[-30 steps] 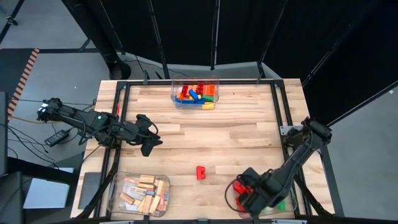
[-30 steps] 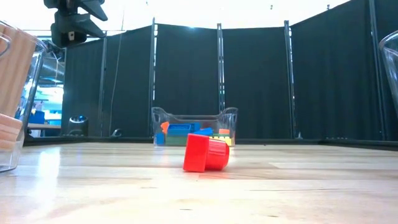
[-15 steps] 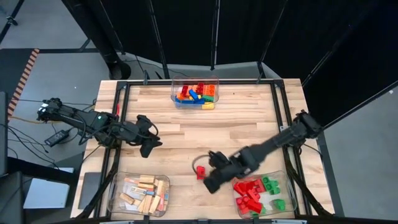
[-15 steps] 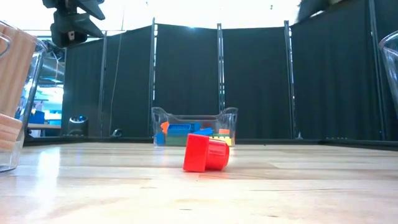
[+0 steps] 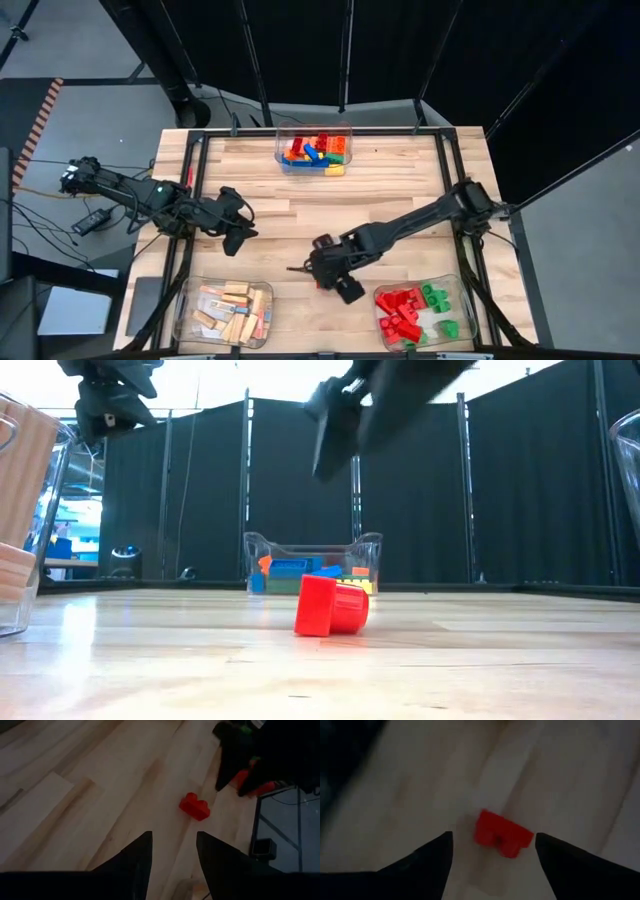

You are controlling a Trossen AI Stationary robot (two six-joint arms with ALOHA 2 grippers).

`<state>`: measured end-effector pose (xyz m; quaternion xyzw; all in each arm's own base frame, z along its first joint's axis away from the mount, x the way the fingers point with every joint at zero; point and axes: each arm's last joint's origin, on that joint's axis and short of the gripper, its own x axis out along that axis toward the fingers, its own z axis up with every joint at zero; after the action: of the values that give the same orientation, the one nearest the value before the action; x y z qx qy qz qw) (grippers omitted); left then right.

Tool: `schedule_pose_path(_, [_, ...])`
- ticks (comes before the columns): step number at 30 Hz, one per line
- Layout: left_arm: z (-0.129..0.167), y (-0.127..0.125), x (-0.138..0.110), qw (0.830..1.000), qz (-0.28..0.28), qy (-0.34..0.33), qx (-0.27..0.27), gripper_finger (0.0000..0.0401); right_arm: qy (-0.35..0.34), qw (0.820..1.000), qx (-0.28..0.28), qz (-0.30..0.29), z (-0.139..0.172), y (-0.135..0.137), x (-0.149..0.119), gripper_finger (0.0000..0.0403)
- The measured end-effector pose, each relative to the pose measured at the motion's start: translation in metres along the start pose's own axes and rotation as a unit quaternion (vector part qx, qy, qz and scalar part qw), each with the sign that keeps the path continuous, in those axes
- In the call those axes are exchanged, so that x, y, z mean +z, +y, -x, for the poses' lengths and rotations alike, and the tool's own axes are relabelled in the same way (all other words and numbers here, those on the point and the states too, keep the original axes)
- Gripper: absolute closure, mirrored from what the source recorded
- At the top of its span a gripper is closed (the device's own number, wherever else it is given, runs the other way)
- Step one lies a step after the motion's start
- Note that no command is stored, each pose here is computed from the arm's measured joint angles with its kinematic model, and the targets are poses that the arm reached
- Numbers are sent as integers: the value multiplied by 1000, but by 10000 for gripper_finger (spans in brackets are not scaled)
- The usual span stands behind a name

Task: Sort blocks by size
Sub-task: Put the 2-stud red game piece into the bottom right transparent bin

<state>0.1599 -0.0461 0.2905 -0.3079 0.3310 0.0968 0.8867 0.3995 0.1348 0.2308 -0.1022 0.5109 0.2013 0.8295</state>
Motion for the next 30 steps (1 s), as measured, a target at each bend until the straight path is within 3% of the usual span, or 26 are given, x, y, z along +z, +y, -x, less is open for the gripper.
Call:
schedule_pose_path(4, [0,0,0,1000,0,-2,3,238,40,987,0,158,-22,-2,-7,120])
schedule_pose_path(12, [0,1,0,1000,1,-8,12,238,105,942,-34,317,-58,-10,-17,133])
schedule_pose_path(16, [0,1,0,1000,4,-8,14,238,105,931,-41,348,-68,-12,-17,140])
schedule_pose_path(24, [0,2,0,999,13,-15,25,238,72,929,-66,356,-69,-17,-9,149])
schedule_pose_path(27, [0,3,0,999,13,-22,31,238,76,920,-59,380,-68,-16,-10,147])
schedule_pose_path(30, [0,3,1,999,13,-25,32,238,88,932,-69,344,-68,-17,-12,150])
